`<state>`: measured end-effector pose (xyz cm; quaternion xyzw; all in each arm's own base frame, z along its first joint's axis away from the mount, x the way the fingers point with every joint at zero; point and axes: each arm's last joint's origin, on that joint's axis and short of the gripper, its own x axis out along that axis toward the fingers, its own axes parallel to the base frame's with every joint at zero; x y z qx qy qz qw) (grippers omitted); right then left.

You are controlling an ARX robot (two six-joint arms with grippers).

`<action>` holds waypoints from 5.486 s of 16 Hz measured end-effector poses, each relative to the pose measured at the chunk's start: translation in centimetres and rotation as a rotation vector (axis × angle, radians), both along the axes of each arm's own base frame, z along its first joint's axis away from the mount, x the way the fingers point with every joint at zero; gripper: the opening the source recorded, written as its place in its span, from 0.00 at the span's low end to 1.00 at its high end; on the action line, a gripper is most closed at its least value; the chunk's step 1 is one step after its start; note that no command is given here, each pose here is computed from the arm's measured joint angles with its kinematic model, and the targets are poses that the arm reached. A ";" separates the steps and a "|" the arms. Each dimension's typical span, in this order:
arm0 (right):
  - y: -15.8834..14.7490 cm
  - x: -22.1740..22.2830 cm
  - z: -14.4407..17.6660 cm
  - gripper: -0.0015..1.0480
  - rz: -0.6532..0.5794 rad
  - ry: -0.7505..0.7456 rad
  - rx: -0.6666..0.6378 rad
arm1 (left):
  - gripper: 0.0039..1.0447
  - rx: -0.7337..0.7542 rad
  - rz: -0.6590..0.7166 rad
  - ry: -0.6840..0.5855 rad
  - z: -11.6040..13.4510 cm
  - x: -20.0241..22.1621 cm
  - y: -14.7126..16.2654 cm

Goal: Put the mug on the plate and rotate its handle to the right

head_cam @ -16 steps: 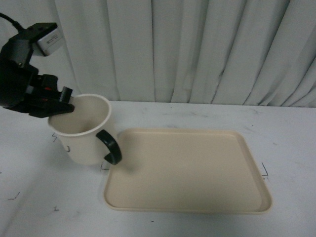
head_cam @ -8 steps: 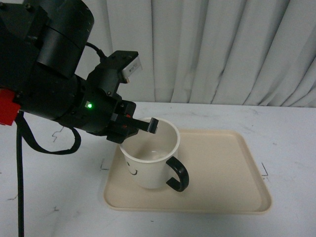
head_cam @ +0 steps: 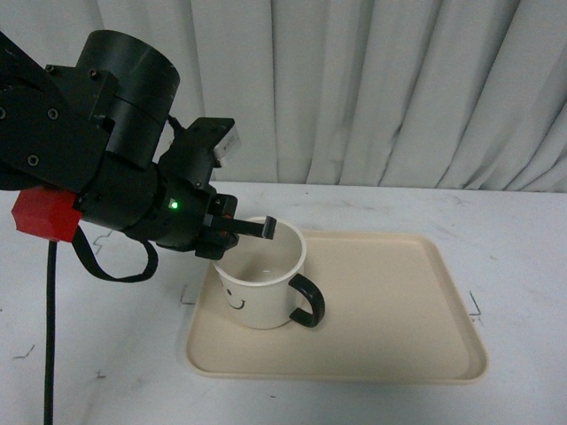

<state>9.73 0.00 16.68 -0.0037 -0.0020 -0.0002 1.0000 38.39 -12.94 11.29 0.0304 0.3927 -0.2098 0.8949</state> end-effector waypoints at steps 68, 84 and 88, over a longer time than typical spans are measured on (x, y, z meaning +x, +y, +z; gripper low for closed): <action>0.0 0.0 0.0 0.94 0.000 0.000 0.000 | 0.01 -0.059 0.432 -0.807 5.2 -28.6 12.9; 6.5 19.5 4.9 0.94 0.084 0.295 0.294 | 0.94 -0.061 0.433 -0.812 5.3 -28.6 12.9; 11.6 25.3 0.7 0.94 0.082 0.679 0.292 | 0.94 -0.062 0.433 -0.812 5.3 -28.6 12.9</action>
